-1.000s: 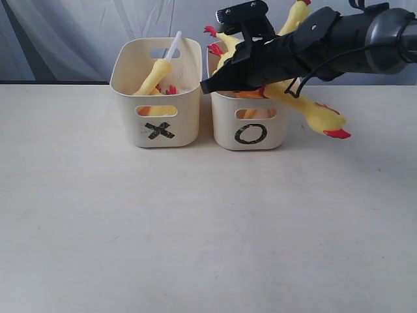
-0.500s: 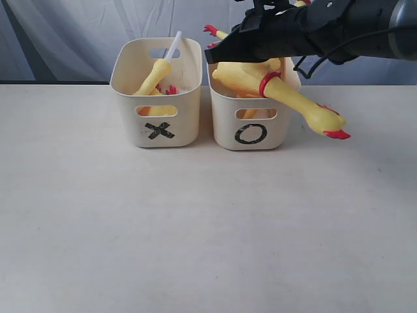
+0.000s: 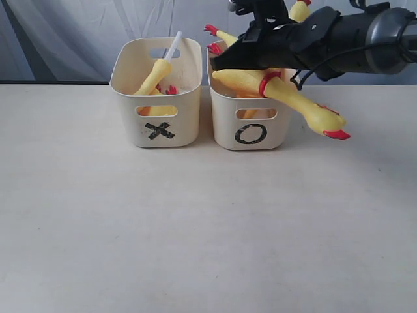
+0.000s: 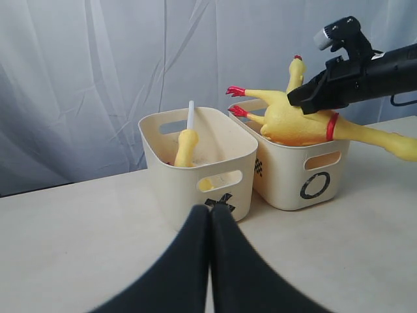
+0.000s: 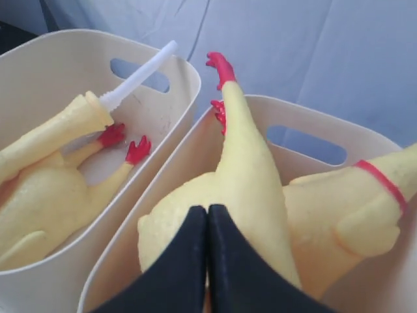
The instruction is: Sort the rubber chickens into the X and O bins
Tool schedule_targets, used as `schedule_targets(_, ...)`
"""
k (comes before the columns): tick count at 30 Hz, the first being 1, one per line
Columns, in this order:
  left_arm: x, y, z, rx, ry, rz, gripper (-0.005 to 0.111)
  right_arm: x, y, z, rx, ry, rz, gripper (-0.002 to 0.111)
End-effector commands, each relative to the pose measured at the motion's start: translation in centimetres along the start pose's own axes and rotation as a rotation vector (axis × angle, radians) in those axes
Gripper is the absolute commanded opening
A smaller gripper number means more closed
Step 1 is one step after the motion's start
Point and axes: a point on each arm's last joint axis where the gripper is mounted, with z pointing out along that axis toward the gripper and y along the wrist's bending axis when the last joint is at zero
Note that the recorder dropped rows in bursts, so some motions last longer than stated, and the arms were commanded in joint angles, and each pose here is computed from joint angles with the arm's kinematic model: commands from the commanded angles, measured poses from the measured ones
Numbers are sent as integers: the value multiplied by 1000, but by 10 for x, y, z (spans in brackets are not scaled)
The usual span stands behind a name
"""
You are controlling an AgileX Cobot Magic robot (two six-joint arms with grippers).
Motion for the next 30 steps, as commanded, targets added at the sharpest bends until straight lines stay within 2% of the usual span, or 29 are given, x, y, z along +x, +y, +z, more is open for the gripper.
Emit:
schedule_targets(1,2,0,-1,-1,-1,1,0,20,3,13,-30,68,-2,0)
schedule_targets(12,2,0,-1,-1,1,1,0,47,11,29,-94,171,5,0)
schedule_targets(23,2,0,-1,-1,1,1,0,46,11,28,-94,168,5,0)
schedule_targets(30,2,0,-1,-1,1,1,0,31,9,18,-87,129,3,0)
